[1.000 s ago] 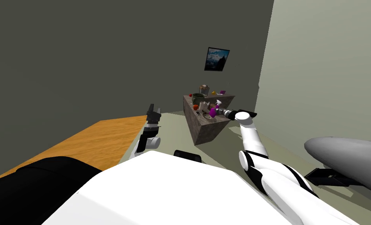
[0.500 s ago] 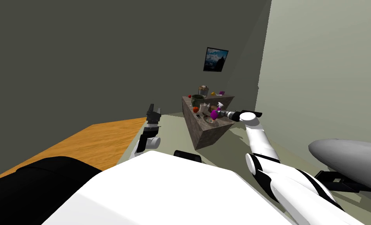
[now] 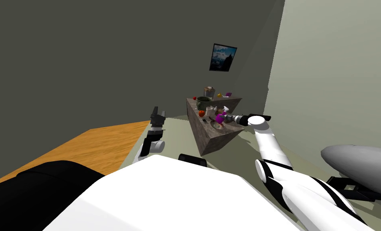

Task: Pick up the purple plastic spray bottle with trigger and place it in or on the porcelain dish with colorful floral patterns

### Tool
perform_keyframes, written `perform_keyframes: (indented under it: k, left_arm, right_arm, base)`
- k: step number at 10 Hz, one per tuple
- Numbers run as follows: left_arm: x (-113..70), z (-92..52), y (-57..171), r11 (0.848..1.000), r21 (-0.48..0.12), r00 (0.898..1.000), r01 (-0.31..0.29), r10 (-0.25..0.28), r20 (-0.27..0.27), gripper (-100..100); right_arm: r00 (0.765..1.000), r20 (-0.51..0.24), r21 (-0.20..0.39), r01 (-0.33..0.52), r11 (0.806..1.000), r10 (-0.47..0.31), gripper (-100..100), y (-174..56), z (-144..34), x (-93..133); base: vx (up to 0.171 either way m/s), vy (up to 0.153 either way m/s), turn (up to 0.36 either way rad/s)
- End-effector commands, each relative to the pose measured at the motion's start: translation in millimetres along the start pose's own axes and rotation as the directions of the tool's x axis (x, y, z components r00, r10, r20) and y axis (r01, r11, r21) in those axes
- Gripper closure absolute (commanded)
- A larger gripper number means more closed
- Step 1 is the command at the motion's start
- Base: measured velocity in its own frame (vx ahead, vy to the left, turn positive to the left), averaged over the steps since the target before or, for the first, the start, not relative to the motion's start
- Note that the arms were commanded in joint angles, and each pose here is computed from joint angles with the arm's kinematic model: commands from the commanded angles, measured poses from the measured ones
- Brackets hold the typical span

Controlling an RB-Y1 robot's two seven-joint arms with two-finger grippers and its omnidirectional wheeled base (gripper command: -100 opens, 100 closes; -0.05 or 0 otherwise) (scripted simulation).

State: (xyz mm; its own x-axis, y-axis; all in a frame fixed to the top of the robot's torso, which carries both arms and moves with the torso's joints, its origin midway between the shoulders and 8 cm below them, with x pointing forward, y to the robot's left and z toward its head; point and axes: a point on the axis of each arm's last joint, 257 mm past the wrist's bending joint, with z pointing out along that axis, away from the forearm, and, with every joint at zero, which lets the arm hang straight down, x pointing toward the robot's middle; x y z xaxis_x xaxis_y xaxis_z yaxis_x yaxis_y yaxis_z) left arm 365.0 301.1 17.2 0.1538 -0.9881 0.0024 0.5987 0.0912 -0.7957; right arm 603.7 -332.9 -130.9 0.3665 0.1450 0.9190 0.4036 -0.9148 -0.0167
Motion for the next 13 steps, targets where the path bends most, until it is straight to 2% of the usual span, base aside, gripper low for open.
perform_keyframes:
  k: [1, 3, 4, 5, 7, 9, 11, 12, 13]
  left_arm:
    - [0.0, 0.0, 0, 1.000, 0.000, 1.000, 0.000, 0.000, 0.000, 0]
    - [0.0, 0.0, 0, 1.000, 0.000, 1.000, 0.000, 0.000, 0.000, 0]
    - [0.0, 0.0, 0, 1.000, 0.000, 1.000, 0.000, 0.000, 0.000, 0]
    - [0.0, 0.0, 0, 1.000, 0.000, 1.000, 0.000, 0.000, 0.000, 0]
    - [0.0, 0.0, 0, 1.000, 0.000, 1.000, 0.000, 0.000, 0.000, 0]
    - [0.0, 0.0, 0, 1.000, 0.000, 1.000, 0.000, 0.000, 0.000, 0]
    - [0.0, 0.0, 0, 1.000, 0.000, 1.000, 0.000, 0.000, 0.000, 0]
    - [0.0, 0.0, 0, 1.000, 0.000, 1.000, 0.000, 0.000, 0.000, 0]
    - [0.0, 0.0, 0, 1.000, 0.000, 1.000, 0.000, 0.000, 0.000, 0]
  right_arm:
    - [1.000, 0.000, 0.000, 0.000, 1.000, 0.000, -100, 0, 0.0, 0]
    - [1.000, 0.000, 0.000, 0.000, 1.000, 0.000, -100, 0, 0.0, 0]
    - [1.000, 0.000, 0.000, 0.000, 1.000, 0.000, 0, 0, 0.0, 0]
    - [1.000, 0.000, -0.014, -0.005, 1.000, 0.005, -100, 11, -9.9, 14]
    - [1.000, -0.001, -0.024, -0.009, 1.000, 0.009, -100, 17, -16.8, 23]
    - [1.000, -0.003, -0.043, -0.017, 0.999, 0.017, -100, 30, -31.4, 43]
    - [1.000, -0.004, -0.045, -0.015, 0.999, 0.015, -100, 32, -32.9, 44]
    - [1.000, -0.003, -0.045, -0.017, 0.999, 0.017, 0, 32, -33.4, 44]
    - [1.000, -0.003, -0.045, -0.017, 0.999, 0.017, 0, 32, -33.4, 44]
  base:
    - [0.000, 0.000, 0.000]
    - [0.000, 0.000, 0.000]
    - [0.000, 0.000, 0.000]
    - [-0.025, 0.006, 0.114]
    - [-0.036, 0.005, 0.072]
    - [-0.034, 0.012, 0.097]
    - [-0.025, 0.006, 0.041]
    - [0.000, 0.000, 0.000]
    - [0.000, 0.000, 0.000]
